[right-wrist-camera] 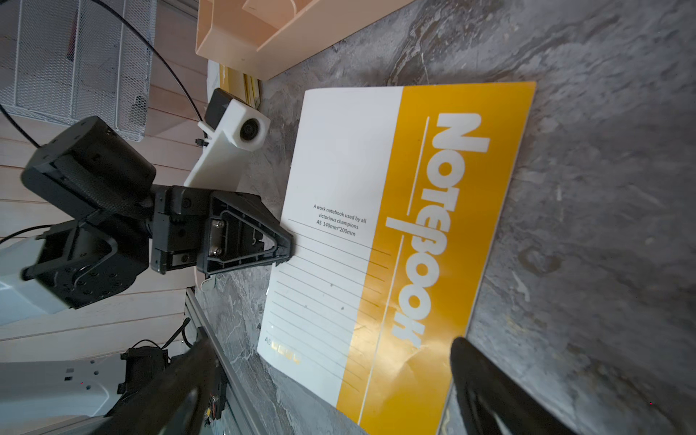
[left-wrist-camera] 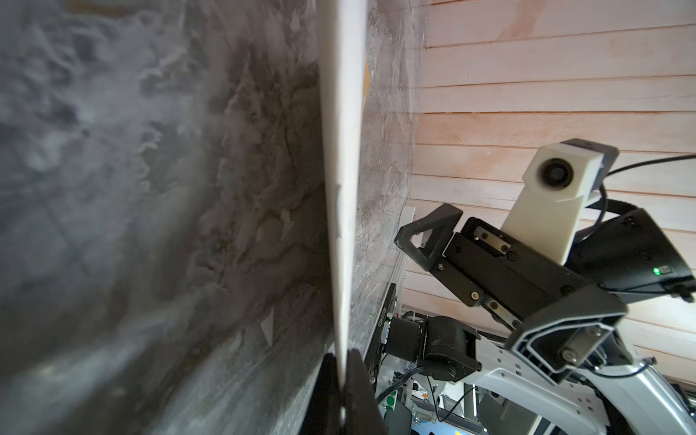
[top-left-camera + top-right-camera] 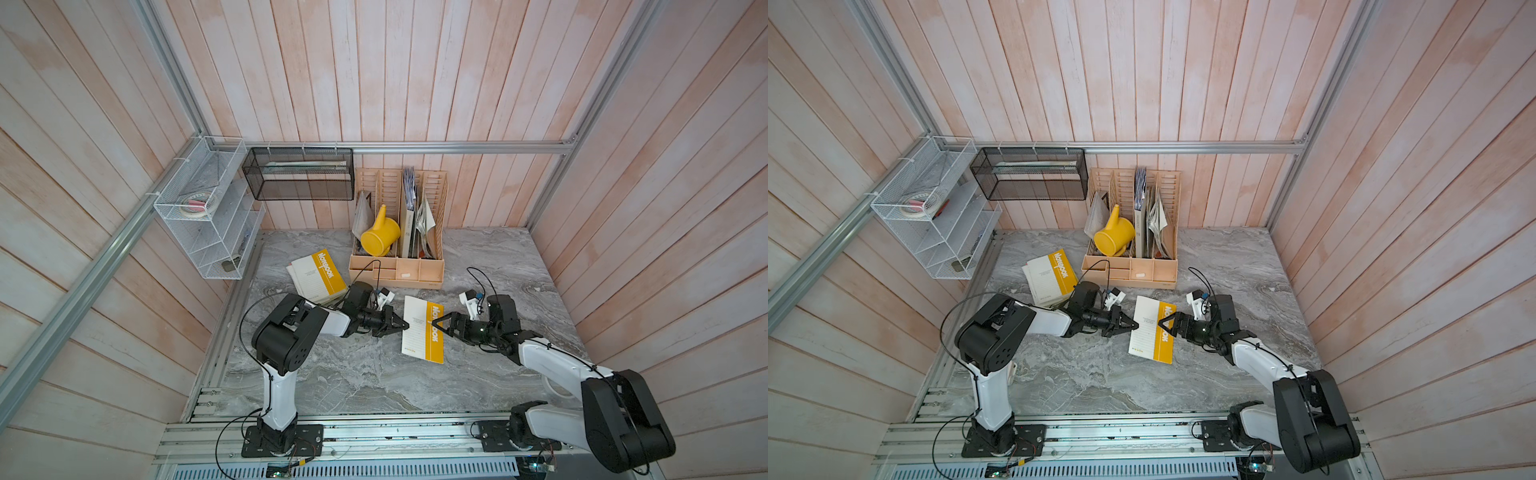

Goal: Close the notebook
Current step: Pick up the notebook from the center of the board.

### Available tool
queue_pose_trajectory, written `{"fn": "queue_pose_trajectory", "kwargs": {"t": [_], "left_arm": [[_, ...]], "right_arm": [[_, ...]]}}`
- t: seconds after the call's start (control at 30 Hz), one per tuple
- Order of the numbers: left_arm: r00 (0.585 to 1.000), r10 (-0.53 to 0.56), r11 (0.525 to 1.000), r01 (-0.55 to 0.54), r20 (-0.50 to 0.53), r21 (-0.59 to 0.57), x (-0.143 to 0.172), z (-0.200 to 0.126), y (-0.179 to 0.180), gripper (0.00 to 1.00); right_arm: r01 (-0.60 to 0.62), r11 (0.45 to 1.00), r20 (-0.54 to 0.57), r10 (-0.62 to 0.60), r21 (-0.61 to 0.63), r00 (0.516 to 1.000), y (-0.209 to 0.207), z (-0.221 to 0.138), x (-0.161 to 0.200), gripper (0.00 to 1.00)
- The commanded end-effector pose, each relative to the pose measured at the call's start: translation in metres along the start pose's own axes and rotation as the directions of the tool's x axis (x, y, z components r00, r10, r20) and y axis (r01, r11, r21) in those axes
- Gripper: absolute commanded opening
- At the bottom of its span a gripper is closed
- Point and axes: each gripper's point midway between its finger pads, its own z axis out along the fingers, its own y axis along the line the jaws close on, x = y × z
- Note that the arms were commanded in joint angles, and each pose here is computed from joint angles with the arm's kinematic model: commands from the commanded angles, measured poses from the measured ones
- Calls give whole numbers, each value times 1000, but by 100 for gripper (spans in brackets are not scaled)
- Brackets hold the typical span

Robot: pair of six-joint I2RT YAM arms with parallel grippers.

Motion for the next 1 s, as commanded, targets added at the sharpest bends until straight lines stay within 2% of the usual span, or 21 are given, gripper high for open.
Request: {"fn": "queue_pose_trajectory", "kwargs": {"t": [0.0,0.37,0.57,0.97], "left_arm": [[999,37,998,-37,8,-59,0,-6,-2,0],[994,91,988,-83,53,-127,5,-49,-27,0],[987,125,985,-113,97,-127,5,-78,-46,0],[956,167,975,-123,243,-185,-9,-156,-68,0]], "right_arm": [[1,1000,-11,-1,21,1000,1,-3,1,98],[34,999,-9,-34,-20,999,24,-4,-5,98],[49,998,-25,-51,-43,998,36,4,-4,98],[83,993,-35,-86,-85,996,54,8,-7,98]]}}
